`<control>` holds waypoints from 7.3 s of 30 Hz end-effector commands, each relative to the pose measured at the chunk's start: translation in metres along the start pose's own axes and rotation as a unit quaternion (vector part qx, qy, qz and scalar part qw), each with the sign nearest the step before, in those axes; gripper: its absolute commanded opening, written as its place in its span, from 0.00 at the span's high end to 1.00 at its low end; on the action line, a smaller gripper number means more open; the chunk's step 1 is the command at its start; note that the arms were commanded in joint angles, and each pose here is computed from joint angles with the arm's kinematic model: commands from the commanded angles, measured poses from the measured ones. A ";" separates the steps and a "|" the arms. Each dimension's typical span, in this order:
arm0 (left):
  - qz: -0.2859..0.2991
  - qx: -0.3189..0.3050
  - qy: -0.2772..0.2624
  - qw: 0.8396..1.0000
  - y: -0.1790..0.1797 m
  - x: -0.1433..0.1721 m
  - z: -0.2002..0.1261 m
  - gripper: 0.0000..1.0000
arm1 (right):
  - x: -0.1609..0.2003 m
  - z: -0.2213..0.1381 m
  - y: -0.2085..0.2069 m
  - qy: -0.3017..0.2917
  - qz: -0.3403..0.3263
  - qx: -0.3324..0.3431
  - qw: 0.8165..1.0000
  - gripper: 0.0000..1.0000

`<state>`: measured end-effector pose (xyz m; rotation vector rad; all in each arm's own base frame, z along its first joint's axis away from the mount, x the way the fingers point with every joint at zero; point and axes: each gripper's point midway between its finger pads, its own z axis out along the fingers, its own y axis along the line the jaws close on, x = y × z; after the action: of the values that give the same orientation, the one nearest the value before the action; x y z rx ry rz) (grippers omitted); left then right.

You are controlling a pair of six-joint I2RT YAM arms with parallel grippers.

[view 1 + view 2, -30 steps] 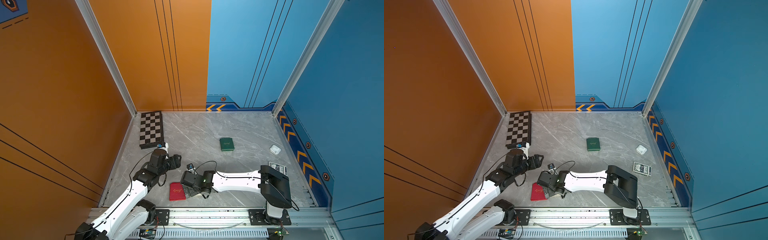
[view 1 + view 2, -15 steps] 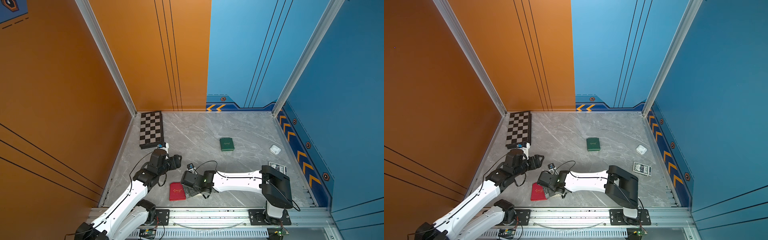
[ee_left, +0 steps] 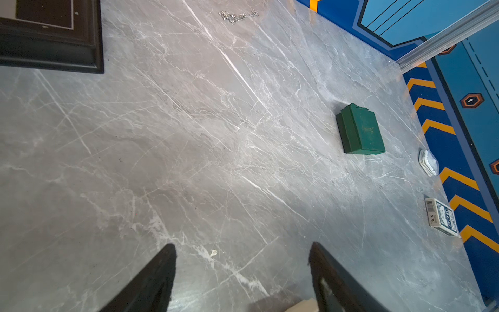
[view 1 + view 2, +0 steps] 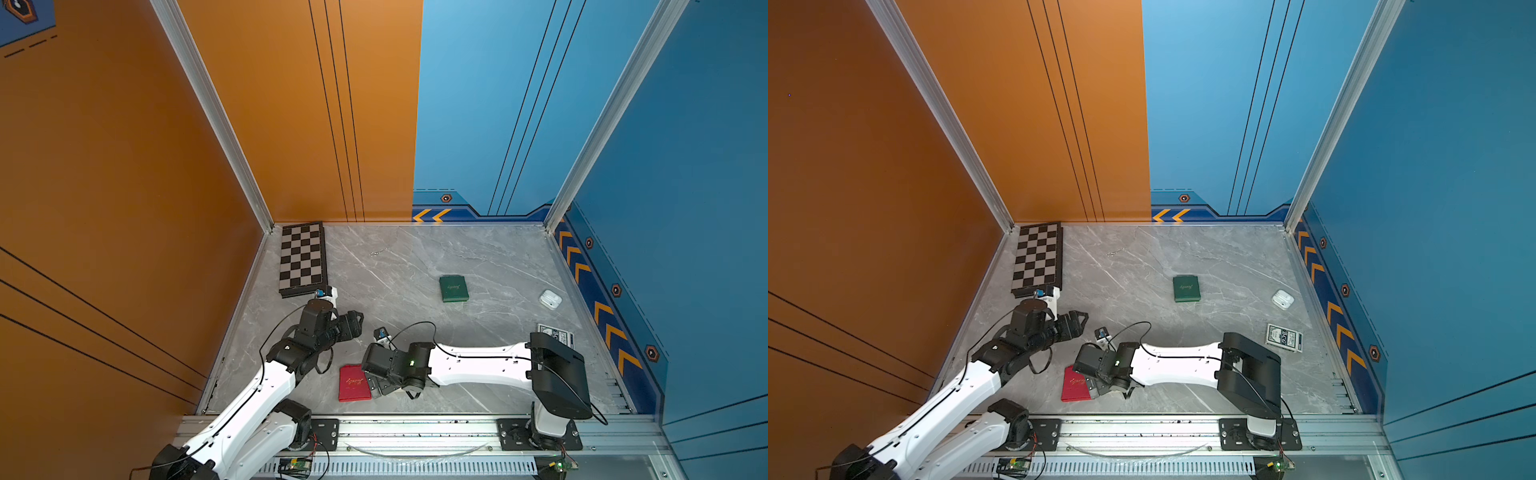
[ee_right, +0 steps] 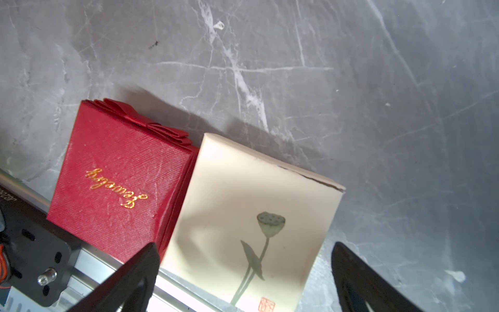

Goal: Take the necklace out of the lift-off lid jewelry box
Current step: Move the jewelry box to the center of the board, then pick up the jewelry box from the center of the board, then open the lid on the jewelry box, then place the lid at the center of the board.

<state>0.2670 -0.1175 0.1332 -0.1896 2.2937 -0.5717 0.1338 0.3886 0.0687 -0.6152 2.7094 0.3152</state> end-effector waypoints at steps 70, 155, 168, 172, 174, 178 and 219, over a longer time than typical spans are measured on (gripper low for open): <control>0.098 0.148 -0.097 0.979 -0.065 -0.064 0.031 0.05 | -0.138 0.027 -0.147 0.071 -0.038 0.003 0.997 0.14; 0.396 0.349 -0.113 0.842 -0.193 0.030 0.012 0.21 | -0.129 -0.120 -0.124 0.013 -0.076 -0.096 0.992 0.15; 0.392 0.344 -0.108 0.847 -0.190 0.029 0.017 0.28 | -0.132 -0.129 -0.115 0.013 -0.070 -0.141 0.987 0.15; 0.391 0.345 -0.107 0.847 -0.190 0.029 0.017 0.29 | -0.135 -0.138 -0.110 0.003 -0.068 -0.162 0.984 0.15; 0.391 0.345 -0.105 0.847 -0.190 0.030 0.018 0.29 | -0.136 -0.142 -0.109 0.000 -0.067 -0.170 0.983 0.15; 0.390 0.347 -0.103 0.847 -0.189 0.030 0.018 0.29 | -0.138 -0.147 -0.106 -0.005 -0.067 -0.179 0.982 0.15; 0.374 0.323 -0.120 0.861 -0.164 0.029 -0.006 0.32 | -0.140 -0.133 -0.247 -0.062 0.126 -0.015 0.990 0.16</control>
<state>0.2388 -0.2755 0.1961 0.8821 1.6036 -0.8023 0.3204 0.2141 0.2295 -0.3714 2.6318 0.6094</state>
